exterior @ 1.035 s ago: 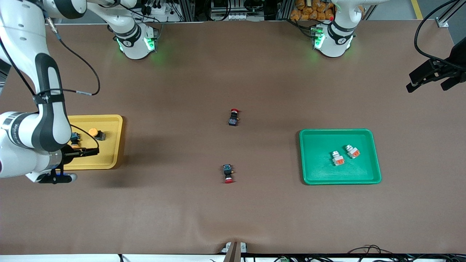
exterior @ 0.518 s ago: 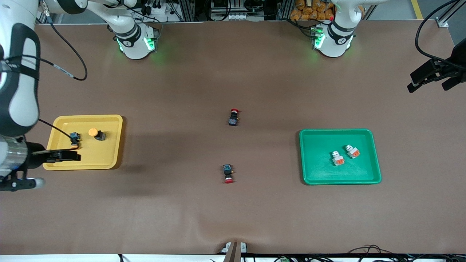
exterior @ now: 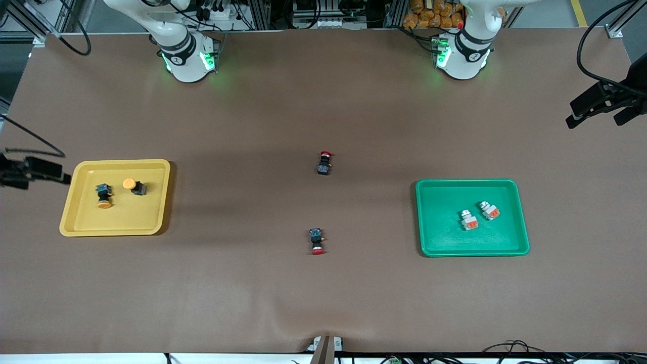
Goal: Place green and yellow buttons in trays
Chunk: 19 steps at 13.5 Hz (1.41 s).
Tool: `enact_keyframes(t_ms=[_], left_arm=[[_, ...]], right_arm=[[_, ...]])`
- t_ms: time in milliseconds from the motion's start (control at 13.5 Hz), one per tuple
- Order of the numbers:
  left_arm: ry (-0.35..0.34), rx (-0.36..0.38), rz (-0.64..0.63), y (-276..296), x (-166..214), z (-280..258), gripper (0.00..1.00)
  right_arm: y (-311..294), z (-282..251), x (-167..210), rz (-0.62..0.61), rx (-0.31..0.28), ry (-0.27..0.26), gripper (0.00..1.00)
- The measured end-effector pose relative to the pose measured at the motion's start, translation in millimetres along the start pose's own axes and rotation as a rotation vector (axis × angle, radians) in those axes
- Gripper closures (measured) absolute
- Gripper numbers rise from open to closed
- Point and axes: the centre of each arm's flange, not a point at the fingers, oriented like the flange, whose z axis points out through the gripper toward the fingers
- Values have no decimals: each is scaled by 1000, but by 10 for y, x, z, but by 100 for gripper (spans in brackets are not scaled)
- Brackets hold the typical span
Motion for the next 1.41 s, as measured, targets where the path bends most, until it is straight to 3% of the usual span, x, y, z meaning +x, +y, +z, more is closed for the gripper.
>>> enact_keyframes(t_ms=[370,592,961,1257,1405], left_arm=[[0,0,-1,-3,0,-1,0],[0,0,-1,-3,0,-2,0],[0,0,-1,-3,0,-2,0],[0,0,3,7,-1,-1,0],[0,0,11,17,-3,-1,0]], right_arm=[[-211,-445,-461,-14,-25,18,0],[-182,-355,-592,64,-21,-2,0],[-310,-95,-931,101,-11,36,0],[-564,-51,-1103,58,-92,42,0],[-552,-100,-1097,60,-97,59,0]])
